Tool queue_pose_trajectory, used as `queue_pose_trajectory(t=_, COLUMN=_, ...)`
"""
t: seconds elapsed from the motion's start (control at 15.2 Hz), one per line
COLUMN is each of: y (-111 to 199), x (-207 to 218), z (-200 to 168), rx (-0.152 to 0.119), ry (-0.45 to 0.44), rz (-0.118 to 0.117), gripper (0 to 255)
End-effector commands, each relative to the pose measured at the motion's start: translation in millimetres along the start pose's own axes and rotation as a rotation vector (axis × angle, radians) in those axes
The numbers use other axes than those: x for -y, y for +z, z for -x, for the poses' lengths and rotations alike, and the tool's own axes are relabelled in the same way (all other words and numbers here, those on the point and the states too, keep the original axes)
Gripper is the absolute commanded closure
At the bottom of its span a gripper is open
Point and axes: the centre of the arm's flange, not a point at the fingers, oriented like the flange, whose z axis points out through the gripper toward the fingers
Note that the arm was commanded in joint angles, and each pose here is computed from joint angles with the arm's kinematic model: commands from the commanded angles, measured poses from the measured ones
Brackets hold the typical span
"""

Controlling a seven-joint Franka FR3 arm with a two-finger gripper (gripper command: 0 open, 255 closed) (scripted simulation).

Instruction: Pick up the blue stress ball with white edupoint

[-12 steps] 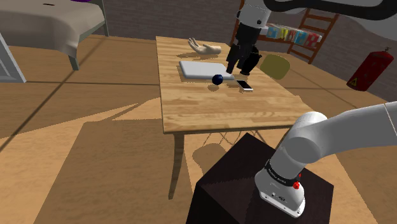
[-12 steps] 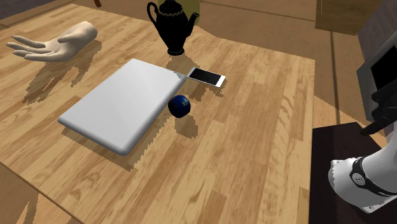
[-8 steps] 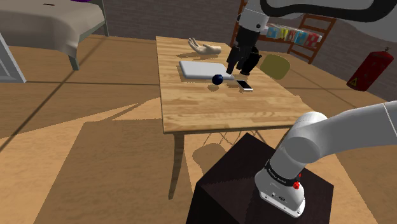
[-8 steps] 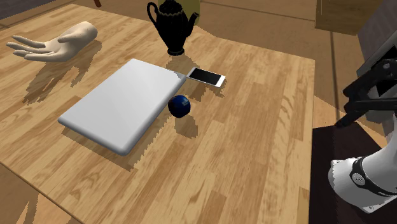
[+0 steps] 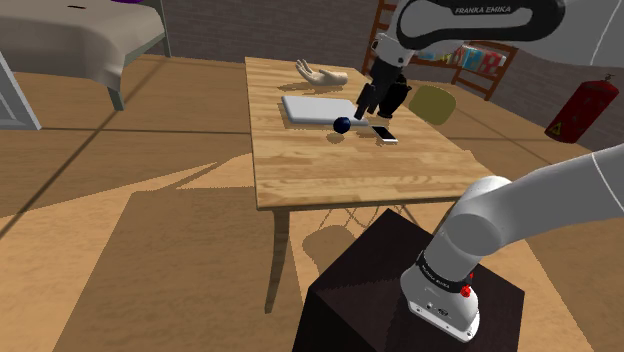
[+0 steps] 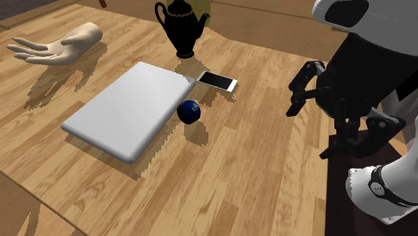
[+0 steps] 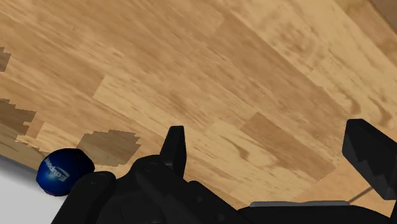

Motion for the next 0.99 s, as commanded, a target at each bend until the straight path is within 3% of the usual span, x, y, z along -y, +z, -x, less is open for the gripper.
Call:
queue_pose_trajectory(t=0.0, y=12.1, x=-22.8, z=-4.2, rx=-0.021, ry=-0.008, rz=-0.008, gripper=0)
queue_pose_trajectory(t=0.92, y=98.3, x=-182.9, z=-52.7, rx=-0.152, ry=-0.056, rz=-0.073, gripper=0)
